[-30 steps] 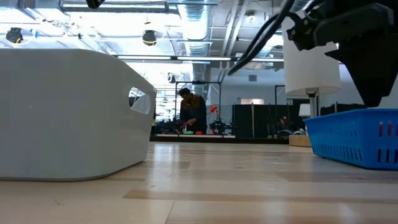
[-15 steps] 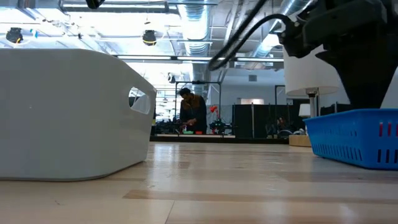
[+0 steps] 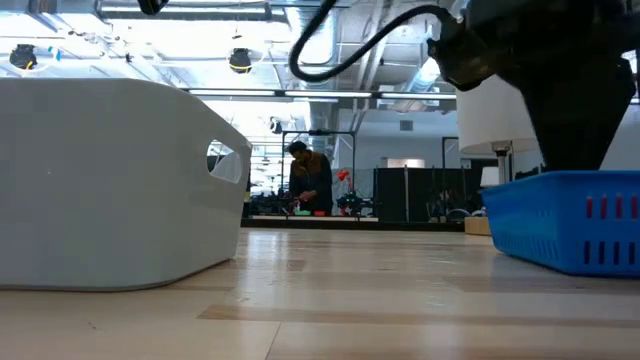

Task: Pick & Place Office items
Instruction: Adjust the blue bin

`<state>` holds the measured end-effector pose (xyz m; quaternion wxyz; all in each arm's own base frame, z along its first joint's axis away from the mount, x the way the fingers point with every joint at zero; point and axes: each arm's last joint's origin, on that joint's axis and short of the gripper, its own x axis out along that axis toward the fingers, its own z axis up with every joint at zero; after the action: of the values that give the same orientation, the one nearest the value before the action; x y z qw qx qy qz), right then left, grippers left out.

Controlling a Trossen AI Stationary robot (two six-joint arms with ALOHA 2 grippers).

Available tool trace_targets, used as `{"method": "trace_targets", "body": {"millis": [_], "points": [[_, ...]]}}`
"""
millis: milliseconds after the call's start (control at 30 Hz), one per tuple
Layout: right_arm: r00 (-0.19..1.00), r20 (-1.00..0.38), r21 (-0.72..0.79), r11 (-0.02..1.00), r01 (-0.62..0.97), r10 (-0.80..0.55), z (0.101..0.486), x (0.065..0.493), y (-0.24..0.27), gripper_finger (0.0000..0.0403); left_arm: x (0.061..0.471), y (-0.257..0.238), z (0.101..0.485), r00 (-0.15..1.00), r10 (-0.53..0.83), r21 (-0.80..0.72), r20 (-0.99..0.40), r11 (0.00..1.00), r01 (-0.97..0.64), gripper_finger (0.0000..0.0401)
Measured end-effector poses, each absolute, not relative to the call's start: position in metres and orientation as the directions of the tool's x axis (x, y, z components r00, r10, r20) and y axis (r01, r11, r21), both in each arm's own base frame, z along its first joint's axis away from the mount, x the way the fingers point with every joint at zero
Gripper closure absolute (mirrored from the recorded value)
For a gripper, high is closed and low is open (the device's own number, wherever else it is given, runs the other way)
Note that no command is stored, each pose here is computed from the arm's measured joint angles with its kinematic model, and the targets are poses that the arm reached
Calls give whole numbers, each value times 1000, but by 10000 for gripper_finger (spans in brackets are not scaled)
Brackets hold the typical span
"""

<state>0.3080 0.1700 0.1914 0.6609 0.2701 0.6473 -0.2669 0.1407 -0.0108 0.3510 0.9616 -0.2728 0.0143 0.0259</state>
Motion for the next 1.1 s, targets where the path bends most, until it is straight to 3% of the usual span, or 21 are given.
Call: {"method": "trace_targets", "body": {"millis": [1100], "points": [[38, -996, 86, 708, 701, 83, 192, 306, 185, 145, 141, -11, 351, 998, 50, -522, -42, 850, -64, 215]]}}
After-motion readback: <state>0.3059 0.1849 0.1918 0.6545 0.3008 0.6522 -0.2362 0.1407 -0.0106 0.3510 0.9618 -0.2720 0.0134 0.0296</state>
